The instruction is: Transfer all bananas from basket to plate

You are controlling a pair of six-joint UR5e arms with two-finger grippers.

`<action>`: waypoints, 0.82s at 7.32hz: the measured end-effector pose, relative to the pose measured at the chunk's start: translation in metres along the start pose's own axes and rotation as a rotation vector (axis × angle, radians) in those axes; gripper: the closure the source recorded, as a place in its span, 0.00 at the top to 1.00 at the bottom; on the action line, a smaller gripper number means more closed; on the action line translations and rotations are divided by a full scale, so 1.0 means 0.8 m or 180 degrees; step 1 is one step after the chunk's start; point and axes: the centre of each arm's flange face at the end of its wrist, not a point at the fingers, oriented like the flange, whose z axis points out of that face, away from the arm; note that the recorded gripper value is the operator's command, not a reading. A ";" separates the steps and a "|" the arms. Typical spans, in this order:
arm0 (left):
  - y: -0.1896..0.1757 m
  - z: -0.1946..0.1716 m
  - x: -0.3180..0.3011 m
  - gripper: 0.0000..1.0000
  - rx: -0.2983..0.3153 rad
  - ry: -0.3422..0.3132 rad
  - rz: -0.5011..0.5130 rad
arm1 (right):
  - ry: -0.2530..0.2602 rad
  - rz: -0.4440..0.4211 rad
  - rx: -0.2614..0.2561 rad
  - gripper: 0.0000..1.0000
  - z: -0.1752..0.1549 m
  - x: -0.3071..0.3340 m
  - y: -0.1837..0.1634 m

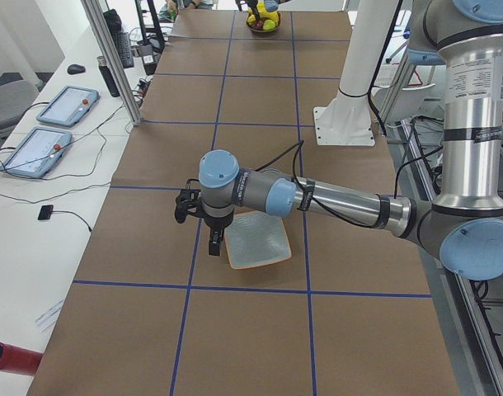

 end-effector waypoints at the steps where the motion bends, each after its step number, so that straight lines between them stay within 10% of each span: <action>1: 0.000 0.000 0.000 1.00 0.0001 0.0002 -0.0026 | 0.0007 -0.0037 -0.0004 0.00 0.000 0.000 -0.001; 6: -0.003 -0.003 0.004 1.00 0.0064 0.0020 -0.0153 | 0.0013 -0.0290 0.0054 0.00 -0.014 0.012 -0.014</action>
